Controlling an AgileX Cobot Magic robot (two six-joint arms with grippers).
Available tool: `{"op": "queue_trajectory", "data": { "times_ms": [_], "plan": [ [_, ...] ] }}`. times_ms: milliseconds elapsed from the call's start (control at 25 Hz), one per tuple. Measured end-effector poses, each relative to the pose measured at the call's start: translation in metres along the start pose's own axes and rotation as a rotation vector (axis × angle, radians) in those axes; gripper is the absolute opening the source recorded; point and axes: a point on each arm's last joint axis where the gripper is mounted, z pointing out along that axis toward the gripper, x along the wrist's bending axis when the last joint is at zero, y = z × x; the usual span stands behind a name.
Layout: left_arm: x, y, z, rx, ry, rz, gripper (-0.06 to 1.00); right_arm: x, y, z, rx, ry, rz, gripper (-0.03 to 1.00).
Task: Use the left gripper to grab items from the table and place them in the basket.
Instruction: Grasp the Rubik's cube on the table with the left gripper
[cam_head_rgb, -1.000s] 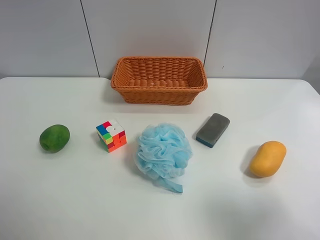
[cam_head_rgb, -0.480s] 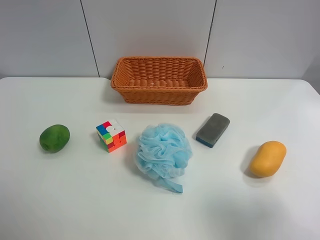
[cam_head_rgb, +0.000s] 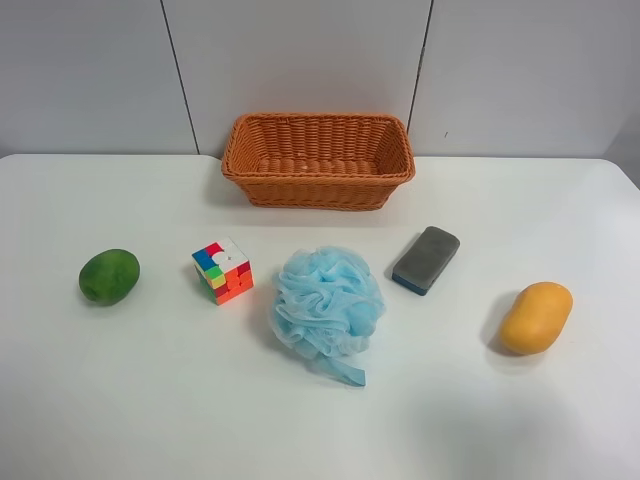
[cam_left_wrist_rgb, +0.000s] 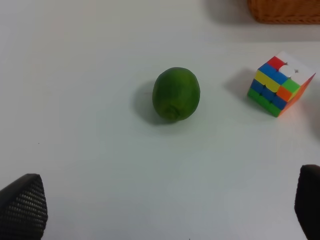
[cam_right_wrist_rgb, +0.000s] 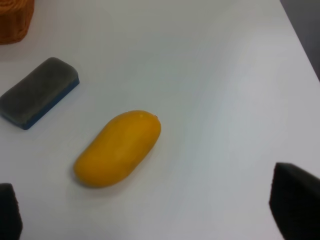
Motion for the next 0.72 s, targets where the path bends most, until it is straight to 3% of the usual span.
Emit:
{"op": "queue_trajectory", "data": {
  "times_ms": [160, 320, 600, 720],
  "plan": [
    [0.0, 0.004, 0.001, 0.016, 0.0, 0.0, 0.99, 0.0, 0.0, 0.0, 0.0, 0.0, 0.0, 0.99],
    [0.0, 0.031, 0.001, 0.058, 0.0, 0.008, 0.99, 0.0, 0.0, 0.0, 0.0, 0.0, 0.0, 0.99],
    [0.001, 0.103, 0.039, 0.232, -0.022, 0.106, 0.99, 0.0, 0.0, 0.0, 0.0, 0.0, 0.0, 0.99],
    [-0.005, 0.127, 0.074, 0.329, -0.079, 0.154, 0.99, 0.0, 0.0, 0.0, 0.0, 0.0, 0.0, 0.99]
  ]
}}
